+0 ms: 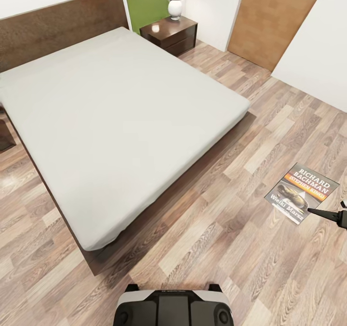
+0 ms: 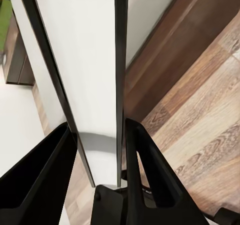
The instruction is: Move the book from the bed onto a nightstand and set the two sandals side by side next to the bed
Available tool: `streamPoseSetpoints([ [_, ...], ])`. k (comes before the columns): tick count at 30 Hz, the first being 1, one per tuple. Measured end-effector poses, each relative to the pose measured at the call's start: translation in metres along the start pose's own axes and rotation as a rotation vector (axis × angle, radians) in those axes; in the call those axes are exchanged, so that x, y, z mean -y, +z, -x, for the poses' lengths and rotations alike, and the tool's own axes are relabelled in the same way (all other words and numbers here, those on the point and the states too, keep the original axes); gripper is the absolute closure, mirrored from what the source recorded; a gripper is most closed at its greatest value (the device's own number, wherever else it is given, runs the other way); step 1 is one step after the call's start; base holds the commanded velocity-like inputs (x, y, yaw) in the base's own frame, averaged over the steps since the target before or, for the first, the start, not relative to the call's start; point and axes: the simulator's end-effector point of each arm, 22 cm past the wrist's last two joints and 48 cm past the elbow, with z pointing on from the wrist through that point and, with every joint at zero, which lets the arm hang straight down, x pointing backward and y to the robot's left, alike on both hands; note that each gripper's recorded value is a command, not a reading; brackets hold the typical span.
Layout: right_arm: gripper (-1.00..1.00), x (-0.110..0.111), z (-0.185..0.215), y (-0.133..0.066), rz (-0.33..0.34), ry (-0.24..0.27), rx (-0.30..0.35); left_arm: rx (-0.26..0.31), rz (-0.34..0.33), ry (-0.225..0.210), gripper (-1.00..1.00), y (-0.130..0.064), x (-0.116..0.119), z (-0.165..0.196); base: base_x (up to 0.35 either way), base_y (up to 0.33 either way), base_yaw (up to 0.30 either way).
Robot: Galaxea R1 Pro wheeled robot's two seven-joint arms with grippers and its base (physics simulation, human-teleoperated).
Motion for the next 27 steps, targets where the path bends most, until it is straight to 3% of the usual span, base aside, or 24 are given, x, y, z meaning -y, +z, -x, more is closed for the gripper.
streamPoseSetpoints([
  [27, 1.0, -0.016, 0.013, -0.009, 0.014, -0.029, 0.028, 0.043, 0.001, -0.017, -1.0, -0.006, 0.002, 0.018, 0.0, 0.0, 0.0],
])
